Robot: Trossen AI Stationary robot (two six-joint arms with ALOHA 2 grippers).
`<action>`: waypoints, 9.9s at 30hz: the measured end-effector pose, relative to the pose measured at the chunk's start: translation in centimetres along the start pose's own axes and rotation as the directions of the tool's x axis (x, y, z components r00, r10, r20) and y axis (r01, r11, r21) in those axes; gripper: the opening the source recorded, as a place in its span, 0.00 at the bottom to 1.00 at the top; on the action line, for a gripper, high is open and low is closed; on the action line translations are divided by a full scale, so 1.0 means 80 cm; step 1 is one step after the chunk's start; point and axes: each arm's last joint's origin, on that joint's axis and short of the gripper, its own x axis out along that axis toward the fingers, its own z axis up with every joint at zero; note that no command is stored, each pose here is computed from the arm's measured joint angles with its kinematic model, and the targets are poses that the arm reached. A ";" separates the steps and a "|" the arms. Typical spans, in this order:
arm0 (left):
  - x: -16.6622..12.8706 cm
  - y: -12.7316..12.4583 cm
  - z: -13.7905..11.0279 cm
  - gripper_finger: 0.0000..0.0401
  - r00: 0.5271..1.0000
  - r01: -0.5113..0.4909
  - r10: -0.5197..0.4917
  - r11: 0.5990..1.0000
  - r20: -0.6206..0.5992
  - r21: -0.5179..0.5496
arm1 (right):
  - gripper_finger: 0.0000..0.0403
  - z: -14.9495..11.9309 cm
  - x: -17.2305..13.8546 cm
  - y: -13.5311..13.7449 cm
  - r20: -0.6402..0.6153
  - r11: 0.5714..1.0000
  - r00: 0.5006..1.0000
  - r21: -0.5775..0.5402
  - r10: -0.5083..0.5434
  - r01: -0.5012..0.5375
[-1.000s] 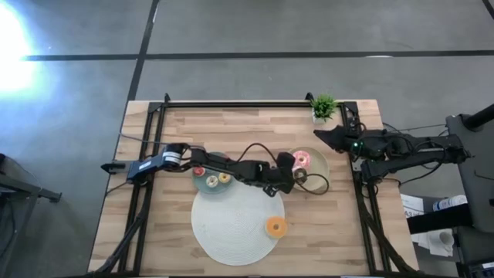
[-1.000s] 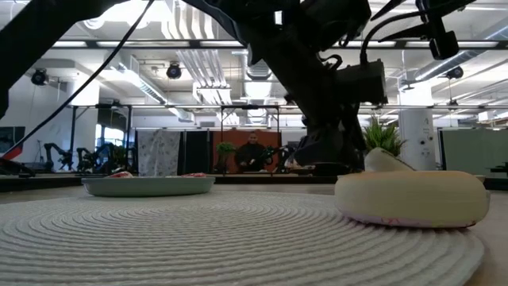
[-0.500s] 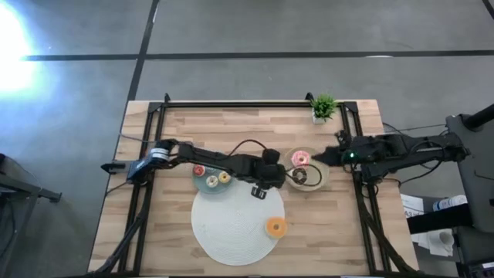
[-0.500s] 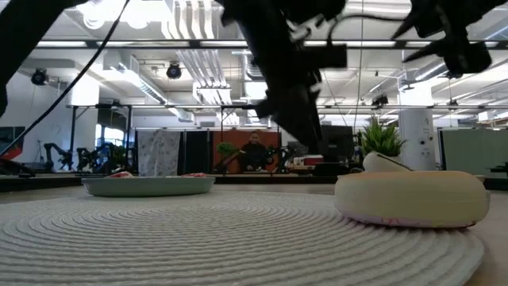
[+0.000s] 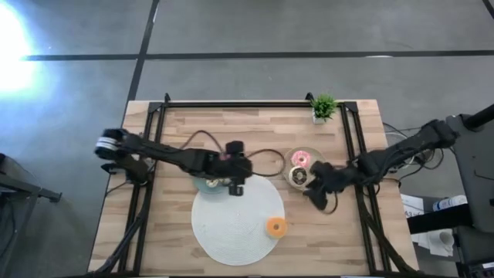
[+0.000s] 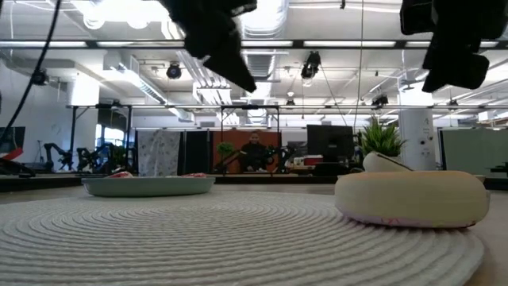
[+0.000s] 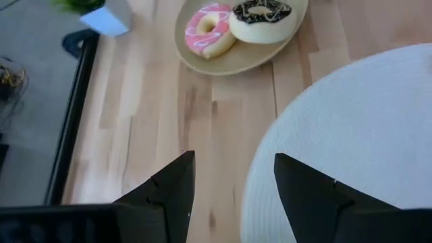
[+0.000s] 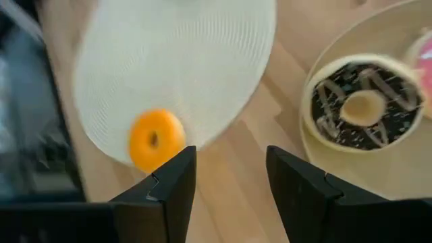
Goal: Pick & Place donuts
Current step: Put the big orange donut on the brown plate
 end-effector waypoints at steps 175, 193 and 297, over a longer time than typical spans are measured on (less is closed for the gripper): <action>0.061 -0.001 0.045 0.02 0.874 -0.483 0.323 0.667 0.364 0.567 | 0.49 0.073 -0.029 -0.048 0.387 0.671 0.911 0.638 0.143 -0.377; 0.060 -0.008 0.046 0.02 0.878 -0.464 0.267 0.678 0.397 0.570 | 0.49 0.086 0.000 -0.041 0.411 0.665 0.902 0.637 0.134 -0.389; -0.053 0.047 0.011 0.42 0.964 -0.170 0.218 0.947 0.155 -0.273 | 0.44 0.001 0.025 -0.119 -0.187 0.706 0.927 0.604 -0.324 0.369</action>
